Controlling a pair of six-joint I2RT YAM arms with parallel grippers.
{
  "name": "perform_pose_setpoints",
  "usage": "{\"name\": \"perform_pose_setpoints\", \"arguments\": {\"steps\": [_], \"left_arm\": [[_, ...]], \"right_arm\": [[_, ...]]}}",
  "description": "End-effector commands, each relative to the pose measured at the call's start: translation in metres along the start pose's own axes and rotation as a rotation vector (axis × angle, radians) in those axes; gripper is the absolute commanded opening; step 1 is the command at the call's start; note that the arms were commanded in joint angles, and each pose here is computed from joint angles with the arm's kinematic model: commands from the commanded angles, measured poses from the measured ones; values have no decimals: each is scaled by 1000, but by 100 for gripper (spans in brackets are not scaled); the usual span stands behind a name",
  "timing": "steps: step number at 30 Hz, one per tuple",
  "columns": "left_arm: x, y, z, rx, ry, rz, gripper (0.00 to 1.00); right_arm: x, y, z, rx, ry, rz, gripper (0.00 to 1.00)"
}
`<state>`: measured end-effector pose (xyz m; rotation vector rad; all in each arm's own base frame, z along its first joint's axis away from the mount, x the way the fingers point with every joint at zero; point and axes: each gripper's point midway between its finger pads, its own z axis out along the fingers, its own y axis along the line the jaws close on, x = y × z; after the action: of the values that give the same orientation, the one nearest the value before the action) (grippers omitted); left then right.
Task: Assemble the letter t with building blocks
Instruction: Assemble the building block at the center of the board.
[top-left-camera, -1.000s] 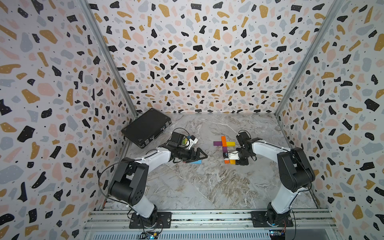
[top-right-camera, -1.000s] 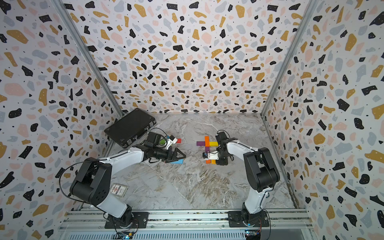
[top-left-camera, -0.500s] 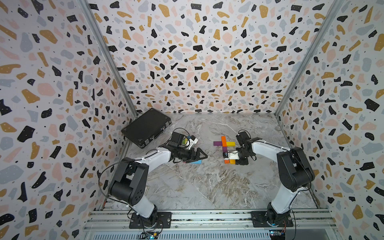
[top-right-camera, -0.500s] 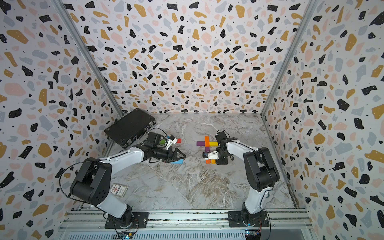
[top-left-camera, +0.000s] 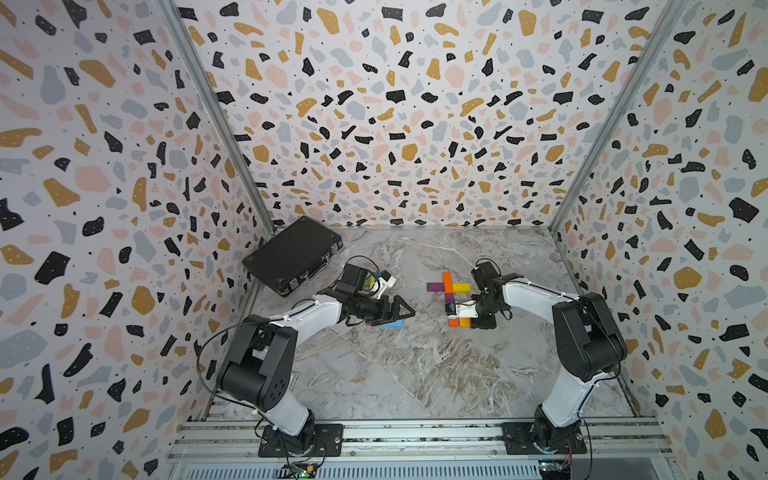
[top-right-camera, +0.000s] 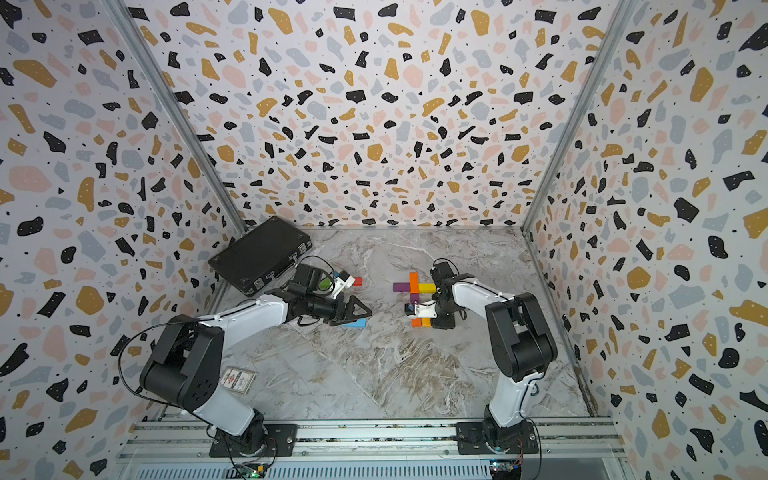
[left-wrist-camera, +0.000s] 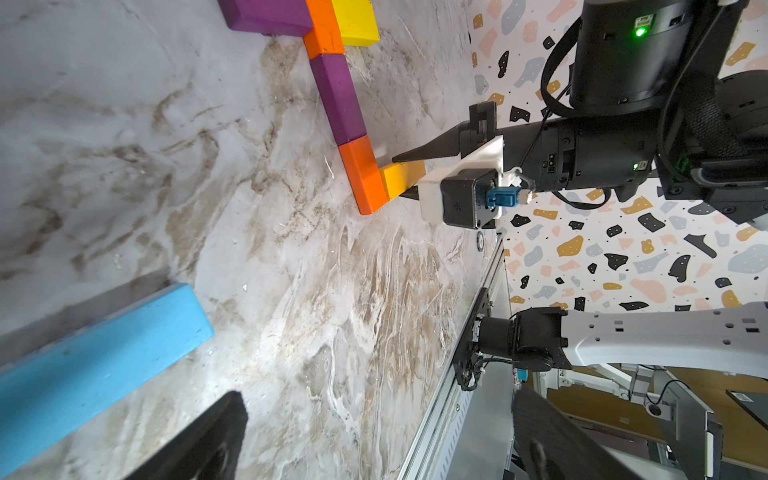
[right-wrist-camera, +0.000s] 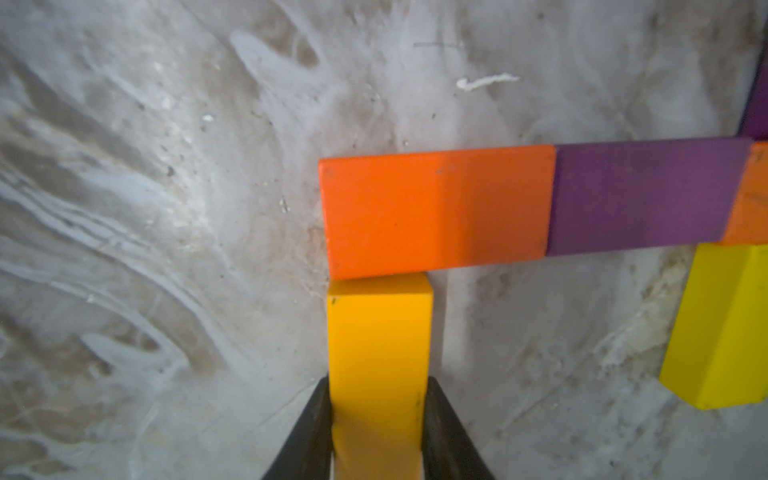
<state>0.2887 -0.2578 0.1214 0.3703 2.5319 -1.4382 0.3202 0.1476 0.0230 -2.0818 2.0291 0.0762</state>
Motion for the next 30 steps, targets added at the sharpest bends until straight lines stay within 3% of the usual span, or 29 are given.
{"name": "perform_pose_setpoints", "arguments": {"steps": [1,22,30], "left_arm": [[-11,-5,-3,11,-25,44,100],[-13,-3,-2,11,-27,40,100],[-13,-3,-3,11,-28,41,99]], "right_arm": [[3,4,7,-33,23,-7,18],[-2,7,8,-53,1,-7,19],[-1,6,10,-40,13,-3,24]]}}
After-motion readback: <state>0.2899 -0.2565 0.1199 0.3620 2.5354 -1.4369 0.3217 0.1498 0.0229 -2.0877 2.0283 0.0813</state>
